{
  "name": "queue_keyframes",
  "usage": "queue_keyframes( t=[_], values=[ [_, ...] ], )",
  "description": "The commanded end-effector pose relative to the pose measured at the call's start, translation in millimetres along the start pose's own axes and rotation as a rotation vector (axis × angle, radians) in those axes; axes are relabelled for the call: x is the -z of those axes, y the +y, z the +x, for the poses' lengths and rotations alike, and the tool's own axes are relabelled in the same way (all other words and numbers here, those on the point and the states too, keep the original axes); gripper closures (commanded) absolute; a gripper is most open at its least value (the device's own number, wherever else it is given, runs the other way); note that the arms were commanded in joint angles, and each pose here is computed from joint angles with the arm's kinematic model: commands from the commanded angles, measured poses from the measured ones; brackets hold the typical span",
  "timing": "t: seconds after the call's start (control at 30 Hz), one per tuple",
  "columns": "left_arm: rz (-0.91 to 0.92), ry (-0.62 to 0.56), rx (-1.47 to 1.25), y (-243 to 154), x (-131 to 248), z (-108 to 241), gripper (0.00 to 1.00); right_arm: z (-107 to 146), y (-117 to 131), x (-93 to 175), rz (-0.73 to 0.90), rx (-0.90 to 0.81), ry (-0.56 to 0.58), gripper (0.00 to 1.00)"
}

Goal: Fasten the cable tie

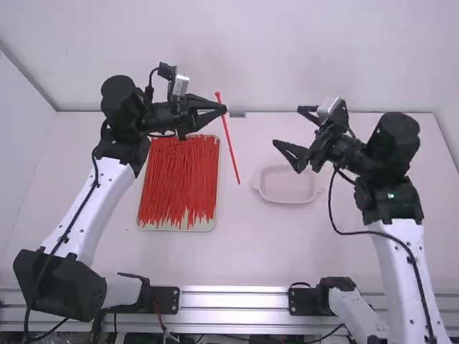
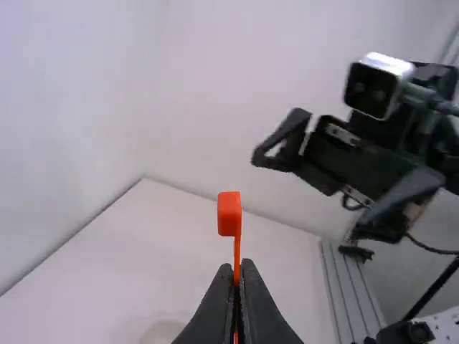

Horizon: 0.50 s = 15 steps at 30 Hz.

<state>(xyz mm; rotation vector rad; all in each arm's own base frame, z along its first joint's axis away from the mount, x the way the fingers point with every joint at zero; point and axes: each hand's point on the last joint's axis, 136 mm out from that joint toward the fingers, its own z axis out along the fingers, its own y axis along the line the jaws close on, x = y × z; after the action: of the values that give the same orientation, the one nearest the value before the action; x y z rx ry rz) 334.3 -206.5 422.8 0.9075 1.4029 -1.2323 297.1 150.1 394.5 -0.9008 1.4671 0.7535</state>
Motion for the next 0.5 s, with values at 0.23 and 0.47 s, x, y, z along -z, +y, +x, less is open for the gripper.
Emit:
queue_keyframes(
  t=[0.23,0.47],
  values=[
    [0.058,0.01,-0.098,-13,3,-7,0.98,10,11,-20,-0.295,-0.077,-0.042,0.02],
    [0.055,0.008,-0.103,-13,3,-8,0.98,9,23,-36,-0.35,-0.047,-0.053,0.01]
  ],
)
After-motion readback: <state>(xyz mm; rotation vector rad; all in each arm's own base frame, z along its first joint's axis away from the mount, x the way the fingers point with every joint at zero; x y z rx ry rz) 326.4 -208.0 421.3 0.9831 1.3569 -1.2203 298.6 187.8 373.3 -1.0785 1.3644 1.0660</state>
